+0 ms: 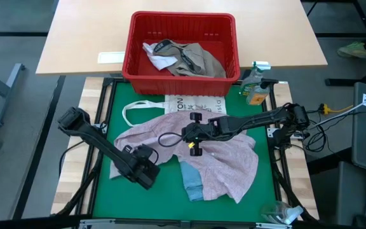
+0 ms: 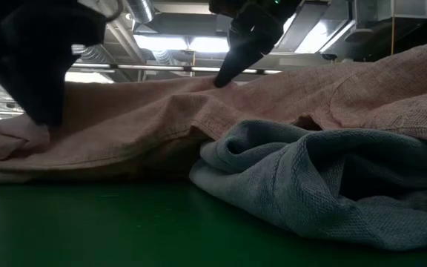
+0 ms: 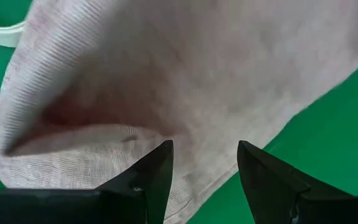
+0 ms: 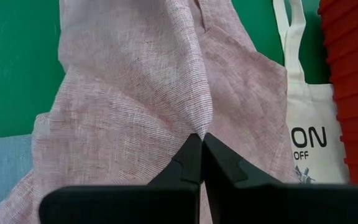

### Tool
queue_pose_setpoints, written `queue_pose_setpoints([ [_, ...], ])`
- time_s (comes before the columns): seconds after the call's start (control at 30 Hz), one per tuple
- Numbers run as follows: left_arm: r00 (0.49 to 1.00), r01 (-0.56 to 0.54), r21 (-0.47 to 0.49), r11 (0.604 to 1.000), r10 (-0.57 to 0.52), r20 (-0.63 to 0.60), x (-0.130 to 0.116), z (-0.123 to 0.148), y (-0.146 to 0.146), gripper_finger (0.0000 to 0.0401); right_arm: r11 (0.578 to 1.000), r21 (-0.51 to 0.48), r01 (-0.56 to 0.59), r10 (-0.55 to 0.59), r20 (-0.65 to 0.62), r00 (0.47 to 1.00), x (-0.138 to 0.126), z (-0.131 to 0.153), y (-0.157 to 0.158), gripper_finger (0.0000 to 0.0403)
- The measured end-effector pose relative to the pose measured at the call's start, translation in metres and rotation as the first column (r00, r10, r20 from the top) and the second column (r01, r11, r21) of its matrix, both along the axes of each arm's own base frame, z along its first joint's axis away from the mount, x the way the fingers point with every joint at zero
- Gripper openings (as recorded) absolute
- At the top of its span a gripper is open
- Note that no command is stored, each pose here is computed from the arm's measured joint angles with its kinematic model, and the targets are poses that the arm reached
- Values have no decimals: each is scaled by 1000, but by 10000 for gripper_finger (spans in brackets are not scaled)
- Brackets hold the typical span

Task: Fold Laundry from Bin
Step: Fold the pink shirt from the red laundry basket

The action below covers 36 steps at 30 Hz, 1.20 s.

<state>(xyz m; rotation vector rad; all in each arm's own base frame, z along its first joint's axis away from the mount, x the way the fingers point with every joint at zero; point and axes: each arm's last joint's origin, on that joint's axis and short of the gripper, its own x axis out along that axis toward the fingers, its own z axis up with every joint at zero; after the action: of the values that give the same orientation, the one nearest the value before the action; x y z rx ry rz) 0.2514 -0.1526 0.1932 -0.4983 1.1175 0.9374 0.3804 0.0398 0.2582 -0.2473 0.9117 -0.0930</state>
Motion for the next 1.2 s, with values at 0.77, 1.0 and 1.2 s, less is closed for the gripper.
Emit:
queue_pose_setpoints([
  [0.77, 944, 27, 85, 996, 3, -329, -9, -9, 12, 10, 1000, -1, 0, 0, -4, 1000, 0, 0, 0, 7],
  [1.0, 891, 22, 132, 991, 40, -452, -18, 6, 15, 8, 1000, -1, 0, 0, -4, 1000, 0, 0, 0, 7],
  [1.2, 890, 25, 126, 992, 35, -455, -19, 6, 15, 22, 1000, -10, 7, -7, -2, 1000, 0, 0, 0, 7],
])
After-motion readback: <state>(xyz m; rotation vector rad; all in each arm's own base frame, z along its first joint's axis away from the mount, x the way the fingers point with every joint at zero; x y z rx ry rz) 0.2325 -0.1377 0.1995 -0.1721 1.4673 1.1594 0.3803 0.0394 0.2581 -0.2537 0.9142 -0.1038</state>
